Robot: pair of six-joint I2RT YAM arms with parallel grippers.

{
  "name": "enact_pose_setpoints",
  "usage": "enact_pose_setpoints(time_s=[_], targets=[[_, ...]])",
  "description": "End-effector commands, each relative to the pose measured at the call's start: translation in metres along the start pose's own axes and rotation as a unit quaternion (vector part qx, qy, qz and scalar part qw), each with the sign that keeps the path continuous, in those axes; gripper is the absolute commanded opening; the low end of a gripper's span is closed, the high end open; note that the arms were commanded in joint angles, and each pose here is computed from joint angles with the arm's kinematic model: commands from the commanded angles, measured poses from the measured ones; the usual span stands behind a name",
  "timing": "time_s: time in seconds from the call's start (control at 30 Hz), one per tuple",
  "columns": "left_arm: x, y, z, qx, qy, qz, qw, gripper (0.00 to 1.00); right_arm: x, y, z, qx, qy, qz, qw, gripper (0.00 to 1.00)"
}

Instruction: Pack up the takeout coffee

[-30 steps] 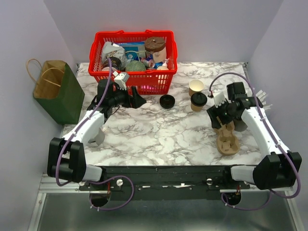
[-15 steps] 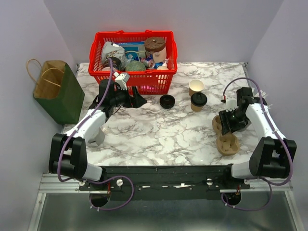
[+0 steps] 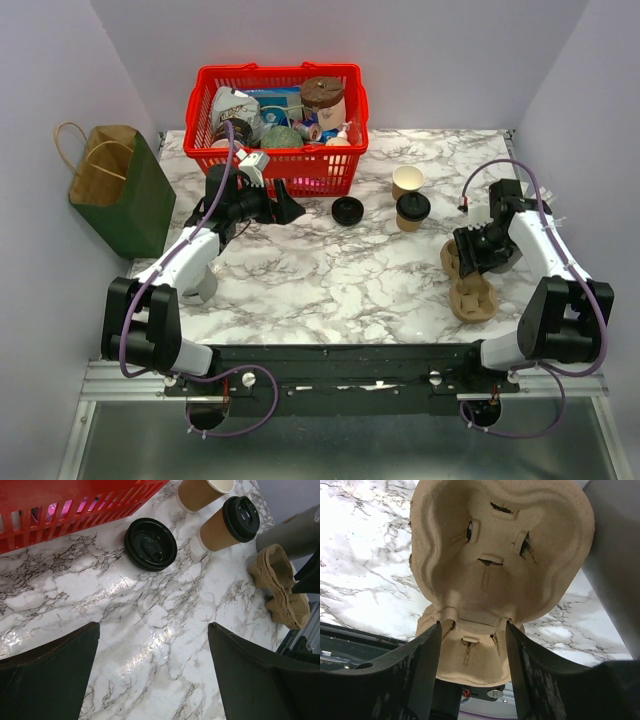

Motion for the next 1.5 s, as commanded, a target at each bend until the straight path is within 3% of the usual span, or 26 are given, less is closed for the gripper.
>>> enact_pose_setpoints(time_s=[0.0, 0.77, 1.3, 1.47], targets=[[-0.002, 0.008, 0.001, -0.010, -0.008, 0.010, 1.000, 0.97, -0.005, -0.004, 0.007, 0.012, -0.013, 0.010, 1.000, 0.61], [-0.001, 0.003, 0.001, -0.008, -0.006, 0.008, 1.000, 0.97, -0.011, 0.002, 0.013, 0.011, -0.028, 0.011, 0.999, 0.52], [0.001, 0.001, 0.004, -0.004, -0.008, 0.003, 1.000, 0.97, -0.002, -0.004, -0.018, -0.002, -0.022, 0.006, 1.000, 0.33], [0.001, 0.001, 0.005, -0.005, -0.010, 0.000, 1.000, 0.97, 0.000, -0.002, -0.023, -0.015, -0.016, 0.002, 1.000, 0.17]])
Point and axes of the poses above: each gripper's point midway between its finger pads, its own z axis out along the fingers, its own x axis along the line the jaws close on, y = z × x, the point moved 3 cm from there along -z, back along the fingers, and after that the axes turned 4 degrees about z, right-handed, at the moved point
